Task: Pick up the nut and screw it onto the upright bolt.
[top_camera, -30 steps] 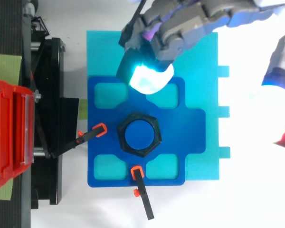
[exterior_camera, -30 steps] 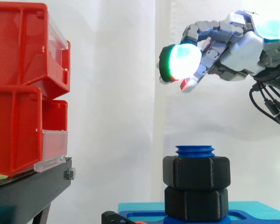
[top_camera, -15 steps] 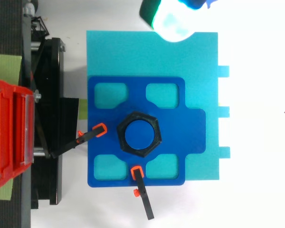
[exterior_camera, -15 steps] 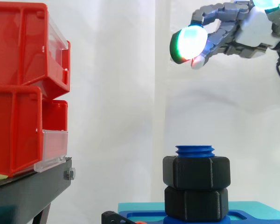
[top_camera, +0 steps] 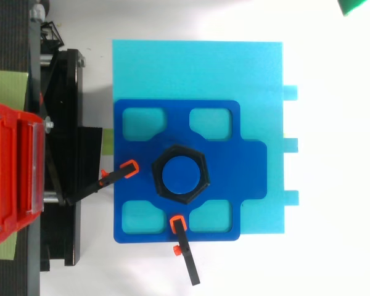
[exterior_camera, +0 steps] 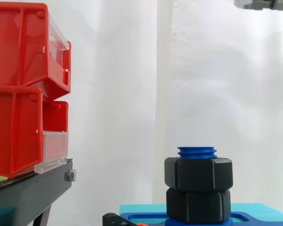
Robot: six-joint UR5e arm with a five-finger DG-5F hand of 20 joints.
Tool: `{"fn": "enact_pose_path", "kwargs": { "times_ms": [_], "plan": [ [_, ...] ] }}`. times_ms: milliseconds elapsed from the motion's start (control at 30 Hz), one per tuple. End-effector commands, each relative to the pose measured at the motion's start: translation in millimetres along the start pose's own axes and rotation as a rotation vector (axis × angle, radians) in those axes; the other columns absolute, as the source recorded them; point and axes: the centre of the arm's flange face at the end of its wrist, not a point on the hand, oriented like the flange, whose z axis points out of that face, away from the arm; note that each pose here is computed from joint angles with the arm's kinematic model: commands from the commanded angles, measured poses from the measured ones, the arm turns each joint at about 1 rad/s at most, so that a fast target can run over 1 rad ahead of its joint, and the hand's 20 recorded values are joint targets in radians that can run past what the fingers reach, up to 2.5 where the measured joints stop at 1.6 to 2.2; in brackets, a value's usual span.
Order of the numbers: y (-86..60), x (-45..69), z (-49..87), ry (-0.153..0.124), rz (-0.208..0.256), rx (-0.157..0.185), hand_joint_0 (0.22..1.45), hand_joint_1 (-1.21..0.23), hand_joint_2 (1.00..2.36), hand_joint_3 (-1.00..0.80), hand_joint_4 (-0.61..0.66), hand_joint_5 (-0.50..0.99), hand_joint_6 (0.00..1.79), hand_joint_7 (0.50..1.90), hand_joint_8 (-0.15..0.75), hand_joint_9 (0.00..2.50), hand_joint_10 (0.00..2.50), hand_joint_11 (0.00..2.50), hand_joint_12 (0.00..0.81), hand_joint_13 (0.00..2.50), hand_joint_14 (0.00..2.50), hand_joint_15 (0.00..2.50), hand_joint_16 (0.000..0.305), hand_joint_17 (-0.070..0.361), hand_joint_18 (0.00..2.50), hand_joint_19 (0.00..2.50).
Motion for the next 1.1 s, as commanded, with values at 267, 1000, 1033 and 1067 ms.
{"fn": "enact_pose_path", "kwargs": {
  "times_ms": [267,1000,1033,1067],
  "plan": [
    [-26.1,50.0,-30.3,0.030,0.263,0.149,0.47,-0.42,1.00,-0.50,0.18,-0.25,0.50,0.55,0.223,0.10,0.00,0.00,0.327,0.00,0.00,0.00,0.041,0.093,0.00,0.00],
    [-35.8,56.7,-47.0,0.012,0.668,0.331,0.46,-0.38,1.00,-0.50,0.14,-0.24,0.50,0.72,0.225,0.03,0.00,0.00,0.342,0.00,0.00,0.00,0.045,0.100,0.00,0.00],
    [-36.3,57.0,-47.2,0.010,0.666,0.333,0.46,-0.38,1.00,-0.50,0.14,-0.24,0.50,0.73,0.222,0.01,0.00,0.00,0.342,0.00,0.00,0.00,0.045,0.100,0.00,0.00],
    [-36.3,57.0,-47.2,0.010,0.666,0.333,0.46,-0.38,1.00,-0.50,0.14,-0.24,0.50,0.73,0.221,0.01,0.00,0.00,0.340,0.00,0.00,0.00,0.045,0.100,0.00,0.00]
  ]
}}
